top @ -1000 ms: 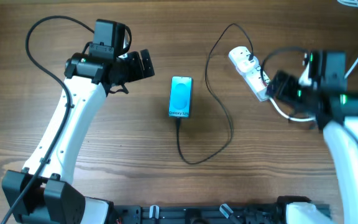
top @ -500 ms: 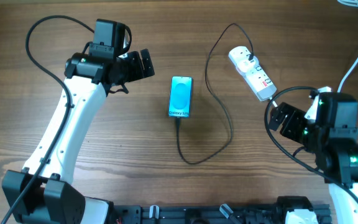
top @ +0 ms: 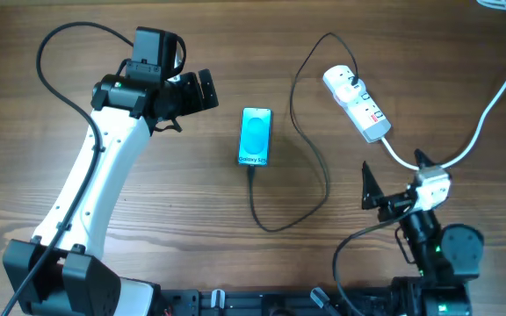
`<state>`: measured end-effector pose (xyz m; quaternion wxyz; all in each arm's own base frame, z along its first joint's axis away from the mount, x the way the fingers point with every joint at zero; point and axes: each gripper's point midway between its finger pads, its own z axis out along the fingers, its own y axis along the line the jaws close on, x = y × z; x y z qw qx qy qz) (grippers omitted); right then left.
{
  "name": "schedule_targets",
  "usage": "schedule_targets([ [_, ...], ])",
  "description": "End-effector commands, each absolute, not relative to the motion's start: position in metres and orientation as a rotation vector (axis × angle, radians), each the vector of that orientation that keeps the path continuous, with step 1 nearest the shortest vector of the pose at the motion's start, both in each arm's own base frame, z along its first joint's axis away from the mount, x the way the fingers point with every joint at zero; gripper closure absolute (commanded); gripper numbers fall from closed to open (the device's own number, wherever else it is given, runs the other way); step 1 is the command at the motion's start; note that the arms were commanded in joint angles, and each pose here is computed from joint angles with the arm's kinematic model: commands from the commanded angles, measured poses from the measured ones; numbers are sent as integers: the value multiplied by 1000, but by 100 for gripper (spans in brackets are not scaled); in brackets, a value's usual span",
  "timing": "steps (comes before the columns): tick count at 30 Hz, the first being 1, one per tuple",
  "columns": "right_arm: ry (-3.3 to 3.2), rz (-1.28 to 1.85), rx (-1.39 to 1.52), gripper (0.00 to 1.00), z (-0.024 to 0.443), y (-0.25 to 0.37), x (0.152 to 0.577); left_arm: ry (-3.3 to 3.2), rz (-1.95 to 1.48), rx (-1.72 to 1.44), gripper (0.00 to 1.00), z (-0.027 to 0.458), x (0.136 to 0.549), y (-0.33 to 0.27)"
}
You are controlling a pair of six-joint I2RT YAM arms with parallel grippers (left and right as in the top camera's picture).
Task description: Plug charger to phone and switch on socket
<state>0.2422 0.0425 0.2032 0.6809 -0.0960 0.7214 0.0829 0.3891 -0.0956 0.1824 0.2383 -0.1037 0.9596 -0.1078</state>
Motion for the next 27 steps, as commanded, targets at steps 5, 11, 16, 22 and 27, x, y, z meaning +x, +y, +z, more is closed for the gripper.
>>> schedule_targets([
  [5,1568,107,-183,0,174,30,245,2626,-278,-308,0,181,390,-91],
  [11,1542,8,-176,0,179,18,246,2626,-278,-308,0,181,390,-91],
  [16,1562,-36,-125,0,176,7,246,2626,-278,-308,0,181,390,-91],
  [22,1567,69,-21,0,176,7,246,2627,-279,-308,0,181,390,-91],
  [27,1567,69,-25,0,176,7,246,2626,-278,-308,0,181,390,-91],
])
